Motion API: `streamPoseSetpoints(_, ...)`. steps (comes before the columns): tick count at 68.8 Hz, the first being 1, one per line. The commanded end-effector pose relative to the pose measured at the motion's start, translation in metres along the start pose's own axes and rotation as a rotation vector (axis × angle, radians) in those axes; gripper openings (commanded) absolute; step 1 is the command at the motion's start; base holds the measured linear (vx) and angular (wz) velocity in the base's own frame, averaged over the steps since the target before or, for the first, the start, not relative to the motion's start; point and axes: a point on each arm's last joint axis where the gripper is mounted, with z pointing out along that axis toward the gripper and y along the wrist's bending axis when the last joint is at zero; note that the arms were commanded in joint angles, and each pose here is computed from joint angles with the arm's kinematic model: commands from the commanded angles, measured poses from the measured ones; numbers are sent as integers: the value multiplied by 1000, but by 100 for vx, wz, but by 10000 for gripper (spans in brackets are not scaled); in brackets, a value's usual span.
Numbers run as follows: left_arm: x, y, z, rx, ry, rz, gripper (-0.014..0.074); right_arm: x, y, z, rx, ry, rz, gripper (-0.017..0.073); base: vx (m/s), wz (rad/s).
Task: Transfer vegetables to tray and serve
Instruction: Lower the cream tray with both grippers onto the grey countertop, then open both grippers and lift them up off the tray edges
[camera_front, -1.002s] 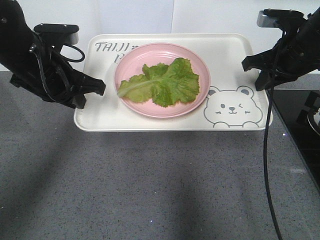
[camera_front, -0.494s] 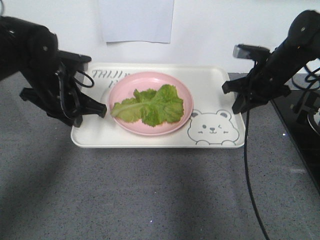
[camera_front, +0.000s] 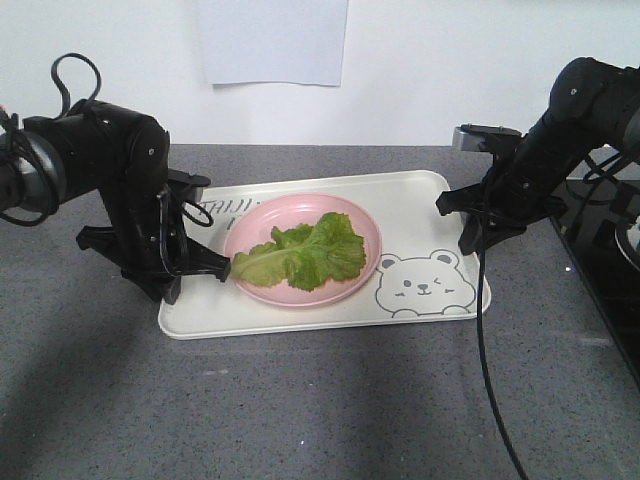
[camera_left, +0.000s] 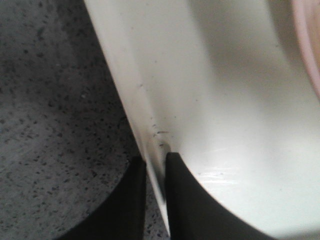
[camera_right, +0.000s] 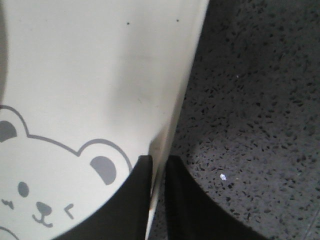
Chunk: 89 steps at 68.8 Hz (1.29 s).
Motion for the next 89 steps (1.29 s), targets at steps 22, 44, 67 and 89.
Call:
streamPoseSetpoints(22,2,-1,-28,-11,-55,58,8,0,17,-33,-41,-55,-50,297,0,0)
streamPoseSetpoints(44,4,-1,-29,-13,-37,57,111,1,17,-33,-32,-52,-34,372,0,0)
streamPoseSetpoints(67,5,-1,-30,-14,-38,52,286,1,17,-34,-29,-53,-33,372,0,0)
streamPoseSetpoints(89,6,1,-39,-14,-62,49,294,1,19,-41,-24,-70,-39,372,0,0)
